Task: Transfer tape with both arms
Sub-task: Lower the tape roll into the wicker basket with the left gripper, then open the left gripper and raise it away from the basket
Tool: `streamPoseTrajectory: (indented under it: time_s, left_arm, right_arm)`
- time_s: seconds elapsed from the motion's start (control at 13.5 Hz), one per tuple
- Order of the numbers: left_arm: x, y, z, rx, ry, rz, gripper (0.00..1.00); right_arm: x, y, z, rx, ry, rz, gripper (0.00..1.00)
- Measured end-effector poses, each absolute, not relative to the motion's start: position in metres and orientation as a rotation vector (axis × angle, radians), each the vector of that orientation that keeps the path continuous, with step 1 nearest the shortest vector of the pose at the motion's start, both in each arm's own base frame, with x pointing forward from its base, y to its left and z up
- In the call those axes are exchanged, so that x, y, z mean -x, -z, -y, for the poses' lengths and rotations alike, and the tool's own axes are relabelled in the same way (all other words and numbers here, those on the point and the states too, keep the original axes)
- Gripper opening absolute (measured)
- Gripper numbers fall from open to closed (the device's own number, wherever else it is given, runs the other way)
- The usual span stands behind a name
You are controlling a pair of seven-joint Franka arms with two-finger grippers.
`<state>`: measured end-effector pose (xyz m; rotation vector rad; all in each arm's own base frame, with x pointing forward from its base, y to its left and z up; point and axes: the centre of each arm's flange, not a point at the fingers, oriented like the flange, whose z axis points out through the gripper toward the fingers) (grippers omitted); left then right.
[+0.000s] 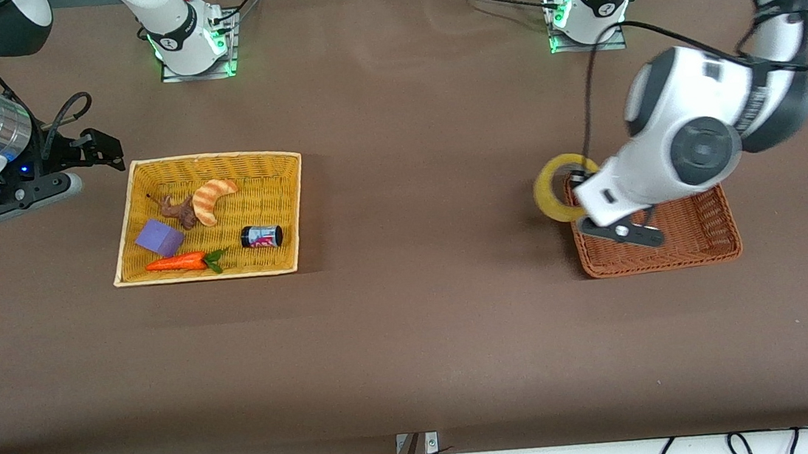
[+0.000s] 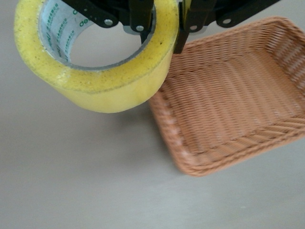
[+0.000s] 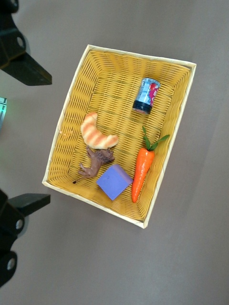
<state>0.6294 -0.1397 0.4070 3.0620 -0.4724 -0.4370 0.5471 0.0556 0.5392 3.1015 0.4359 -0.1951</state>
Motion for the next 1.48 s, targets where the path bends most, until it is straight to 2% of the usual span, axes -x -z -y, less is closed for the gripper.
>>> streamPoseTrajectory:
  time_s: [0.22,0.44,0.59,0.89,1.18,1.26,1.48]
  left_arm:
    - [-0.644,-0.385,0.047,-3.001,0.48,0.504,0.22]
    - [-0.648,-0.35,-0.009,-3.006,0.555,0.473,0.22]
    - [-0.649,-0.311,-0.017,-3.033,0.59,0.502,0.22]
    - [-0.636,-0.241,-0.006,-3.05,0.506,0.577,0.22]
    - [-0.624,-0.221,-0.011,-3.043,0.509,0.57,0.22]
    - [-0.624,-0.221,-0.011,-3.043,0.509,0.57,0.29]
    - [-0.627,-0.237,-0.008,-3.046,0.504,0.578,0.6]
  right_arm:
    - [-0.547,-0.539,-0.055,-3.102,0.195,-0.436,1.0]
    - [-0.547,-0.539,-0.055,-3.102,0.195,-0.435,1.0]
    - [-0.547,-0.539,-0.055,-3.102,0.196,-0.435,1.0]
    - [-0.547,-0.538,-0.055,-3.101,0.199,-0.435,1.0]
    - [-0.547,-0.538,-0.055,-3.101,0.2,-0.435,1.0]
    - [-0.547,-0.538,-0.055,-3.101,0.2,-0.435,1.0]
    - [-0.547,-0.538,-0.055,-3.101,0.199,-0.435,1.0]
